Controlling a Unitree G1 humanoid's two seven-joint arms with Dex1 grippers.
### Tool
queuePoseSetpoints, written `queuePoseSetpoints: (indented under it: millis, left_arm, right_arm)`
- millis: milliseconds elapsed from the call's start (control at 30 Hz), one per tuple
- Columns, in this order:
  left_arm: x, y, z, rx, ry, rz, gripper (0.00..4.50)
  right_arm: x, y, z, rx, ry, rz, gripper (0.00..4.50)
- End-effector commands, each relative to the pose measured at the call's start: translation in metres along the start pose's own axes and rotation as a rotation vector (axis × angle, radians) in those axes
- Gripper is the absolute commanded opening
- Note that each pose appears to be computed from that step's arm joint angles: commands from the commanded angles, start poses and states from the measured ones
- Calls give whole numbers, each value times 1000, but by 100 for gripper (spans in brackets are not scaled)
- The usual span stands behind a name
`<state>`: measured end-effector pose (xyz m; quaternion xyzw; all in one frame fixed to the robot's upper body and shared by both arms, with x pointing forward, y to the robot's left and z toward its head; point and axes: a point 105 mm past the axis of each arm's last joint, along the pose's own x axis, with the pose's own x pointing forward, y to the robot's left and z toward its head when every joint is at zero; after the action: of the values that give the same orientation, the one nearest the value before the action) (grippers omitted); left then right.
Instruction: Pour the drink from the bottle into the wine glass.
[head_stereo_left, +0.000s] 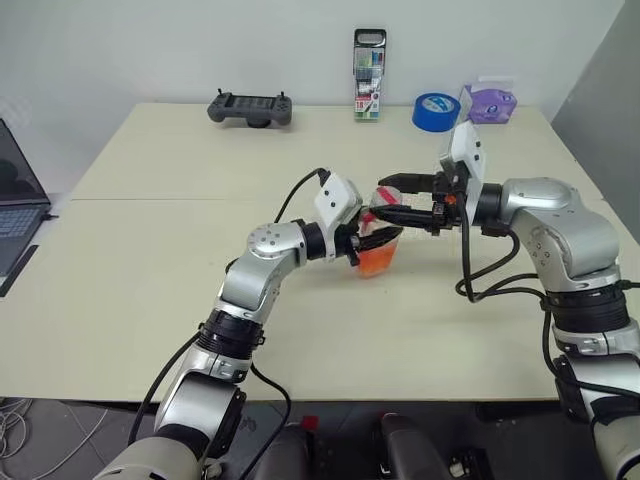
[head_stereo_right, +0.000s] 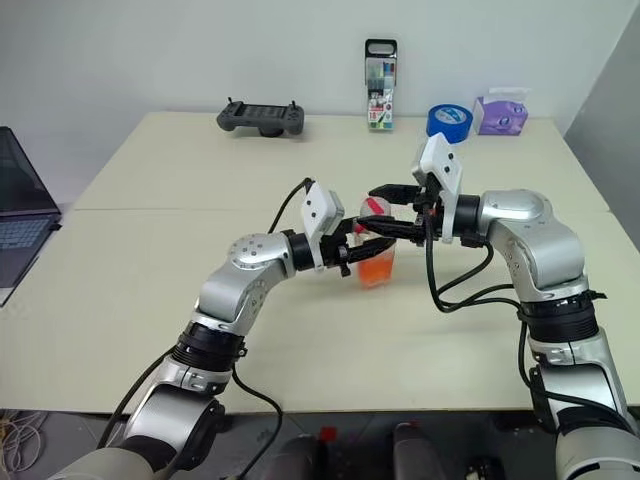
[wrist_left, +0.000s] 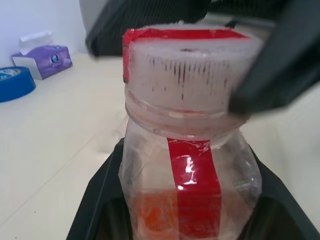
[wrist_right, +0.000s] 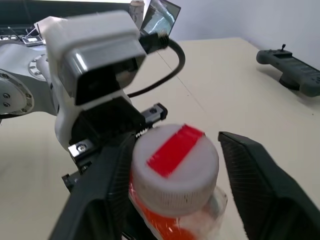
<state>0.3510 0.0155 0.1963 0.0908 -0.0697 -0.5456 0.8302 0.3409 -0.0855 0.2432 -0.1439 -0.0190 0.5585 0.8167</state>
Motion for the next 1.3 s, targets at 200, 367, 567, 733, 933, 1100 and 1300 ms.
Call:
queuePoseSetpoints:
  millis: [200,367,567,733,933,1100,1300]
  left_arm:
    - [2,1,27,52,-77,-2,184]
    - [2,2,25,50,-75,1,184]
    - [3,2,23,48,-73,2,184]
    - [5,1,24,44,-78,-2,183]
    - [5,0,24,42,-81,-3,183]
    - [5,0,23,40,-82,0,183]
    - [4,1,24,40,-86,3,183]
  right_arm:
    - [-12,-10,27,-98,-55,-191,450]
    - [-9,18,33,-63,-71,-188,450]
    - [8,29,28,-44,-60,-265,450]
    - [15,11,23,-62,-34,-383,450]
    - [17,3,24,-60,-42,-404,450]
    - [11,-12,25,-31,-59,-479,450]
    - [-5,-17,21,1,-56,-527,450]
